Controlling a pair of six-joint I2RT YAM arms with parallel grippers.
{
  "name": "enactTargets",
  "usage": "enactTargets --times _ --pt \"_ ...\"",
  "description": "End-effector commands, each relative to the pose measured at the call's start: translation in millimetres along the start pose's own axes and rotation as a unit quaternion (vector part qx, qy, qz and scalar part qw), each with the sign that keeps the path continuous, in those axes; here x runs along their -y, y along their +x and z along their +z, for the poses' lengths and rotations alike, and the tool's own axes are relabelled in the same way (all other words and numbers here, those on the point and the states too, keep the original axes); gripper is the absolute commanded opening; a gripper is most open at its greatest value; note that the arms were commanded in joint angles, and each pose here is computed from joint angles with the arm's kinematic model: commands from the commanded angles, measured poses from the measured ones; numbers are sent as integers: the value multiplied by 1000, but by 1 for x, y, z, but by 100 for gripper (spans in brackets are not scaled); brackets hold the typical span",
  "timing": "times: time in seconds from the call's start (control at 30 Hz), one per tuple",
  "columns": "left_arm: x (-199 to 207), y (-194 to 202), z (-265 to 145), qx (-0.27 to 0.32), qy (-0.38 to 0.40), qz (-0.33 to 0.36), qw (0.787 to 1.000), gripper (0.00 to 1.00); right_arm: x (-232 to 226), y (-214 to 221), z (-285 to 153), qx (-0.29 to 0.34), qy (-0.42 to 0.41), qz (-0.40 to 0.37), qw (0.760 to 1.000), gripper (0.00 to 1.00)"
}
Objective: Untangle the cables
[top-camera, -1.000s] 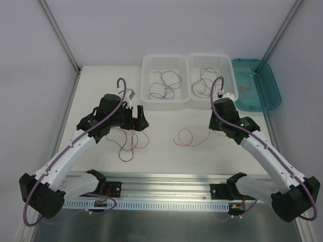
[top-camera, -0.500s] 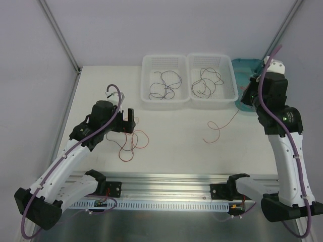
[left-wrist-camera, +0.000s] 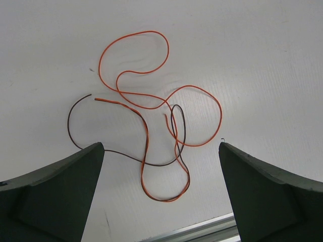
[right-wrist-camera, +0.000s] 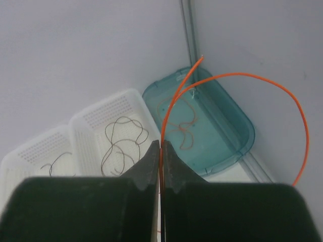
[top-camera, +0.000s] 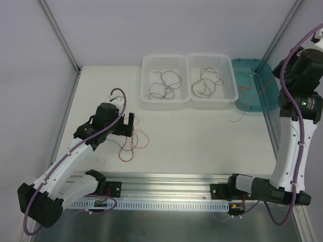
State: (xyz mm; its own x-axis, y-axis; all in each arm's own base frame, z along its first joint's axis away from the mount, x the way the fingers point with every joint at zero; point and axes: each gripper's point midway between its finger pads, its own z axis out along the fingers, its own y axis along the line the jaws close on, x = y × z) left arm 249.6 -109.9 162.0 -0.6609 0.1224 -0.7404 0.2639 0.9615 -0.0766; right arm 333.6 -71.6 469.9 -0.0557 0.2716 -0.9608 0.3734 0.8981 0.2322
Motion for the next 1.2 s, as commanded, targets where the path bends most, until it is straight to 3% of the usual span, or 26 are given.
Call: enactTargets --times 0.0,0.33,0.47,0.73,0.93,1.1,1.17 --pt "-1 -4 -2 11 5 6 1000 99 2 -34 35 62 2 4 998 1" --pt "-5 5 8 -10 -6 11 1000 99 16 7 154 25 -12 -5 1000 1" --pt "-8 7 10 -16 -14 14 1000 99 16 47 198 -25 -24 -14 999 1" --pt "-11 13 17 -34 -23 17 999 99 51 186 275 -173 2 -16 985 2" --pt "-8 16 21 -43 -16 19 999 99 60 258 294 -263 -20 28 964 23" --pt "-7 15 20 -41 -13 22 999 99 57 264 291 -274 -29 36 961 43" --pt "-7 14 18 -37 -11 21 999 99 56 255 285 -268 -25 36 962 56"
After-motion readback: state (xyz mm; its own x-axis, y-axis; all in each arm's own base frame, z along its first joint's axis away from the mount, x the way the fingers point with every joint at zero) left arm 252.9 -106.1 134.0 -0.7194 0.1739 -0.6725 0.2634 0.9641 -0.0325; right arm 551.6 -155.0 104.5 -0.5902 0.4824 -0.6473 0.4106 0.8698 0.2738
